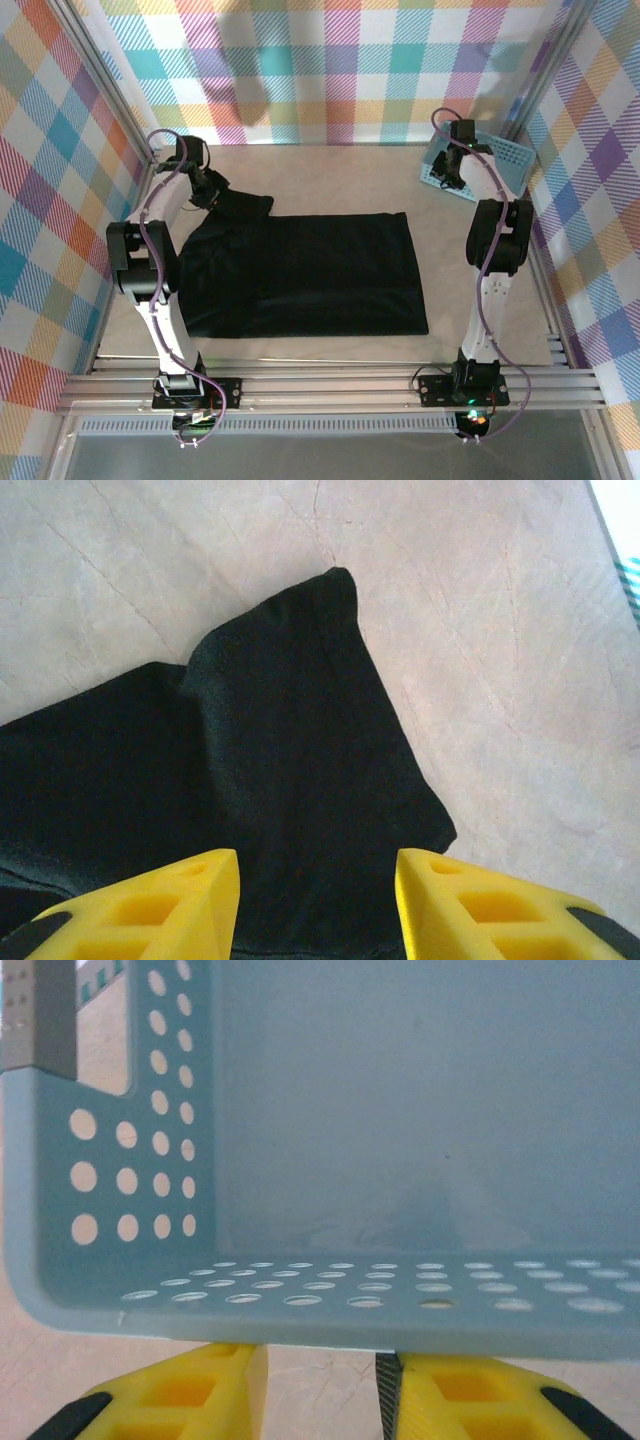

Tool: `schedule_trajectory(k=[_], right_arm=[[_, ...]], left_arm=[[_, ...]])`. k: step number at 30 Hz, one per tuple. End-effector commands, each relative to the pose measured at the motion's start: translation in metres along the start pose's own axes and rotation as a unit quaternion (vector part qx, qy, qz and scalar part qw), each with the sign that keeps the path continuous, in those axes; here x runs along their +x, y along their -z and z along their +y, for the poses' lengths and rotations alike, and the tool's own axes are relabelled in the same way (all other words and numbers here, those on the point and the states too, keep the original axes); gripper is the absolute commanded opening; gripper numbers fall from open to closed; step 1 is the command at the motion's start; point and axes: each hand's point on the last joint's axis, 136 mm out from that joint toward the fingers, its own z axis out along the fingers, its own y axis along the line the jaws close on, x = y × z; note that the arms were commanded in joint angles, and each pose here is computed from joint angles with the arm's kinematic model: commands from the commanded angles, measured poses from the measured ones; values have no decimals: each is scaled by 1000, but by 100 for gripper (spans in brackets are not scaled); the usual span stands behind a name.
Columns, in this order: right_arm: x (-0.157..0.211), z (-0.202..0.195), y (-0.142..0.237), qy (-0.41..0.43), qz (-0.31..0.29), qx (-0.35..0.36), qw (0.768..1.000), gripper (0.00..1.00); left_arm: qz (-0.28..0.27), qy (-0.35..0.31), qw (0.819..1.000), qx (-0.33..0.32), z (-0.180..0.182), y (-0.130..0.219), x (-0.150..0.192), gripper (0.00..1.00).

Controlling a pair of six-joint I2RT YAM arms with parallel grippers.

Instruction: Fold and stack the t-shirts

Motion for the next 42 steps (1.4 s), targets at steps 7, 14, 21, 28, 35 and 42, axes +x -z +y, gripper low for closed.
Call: schedule_trajectory(k=[7,14,21,28,35,42], right_arm=[[77,63,48,57,26,-48,997,40],[125,54,13,56,84,-33,994,41],[137,47,-12,77,115,-4,990,40],[145,45,-21,93,135,11,986,32],[145,44,-15,93,140,16,986,16],[151,43,-14,101,157,21,982,31]], left_arm=[[-4,-15,1000,-10,0,5,-19,47],[0,-21,1000,-5,-6,-2,-23,48],[15,-39,999,-15,-7,-10,-24,49],[15,-47,998,-31,-1,-22,-27,50],[4,-62,997,-50,0,-39,-45,55],[3,-110,992,-57,-7,-67,-55,56]])
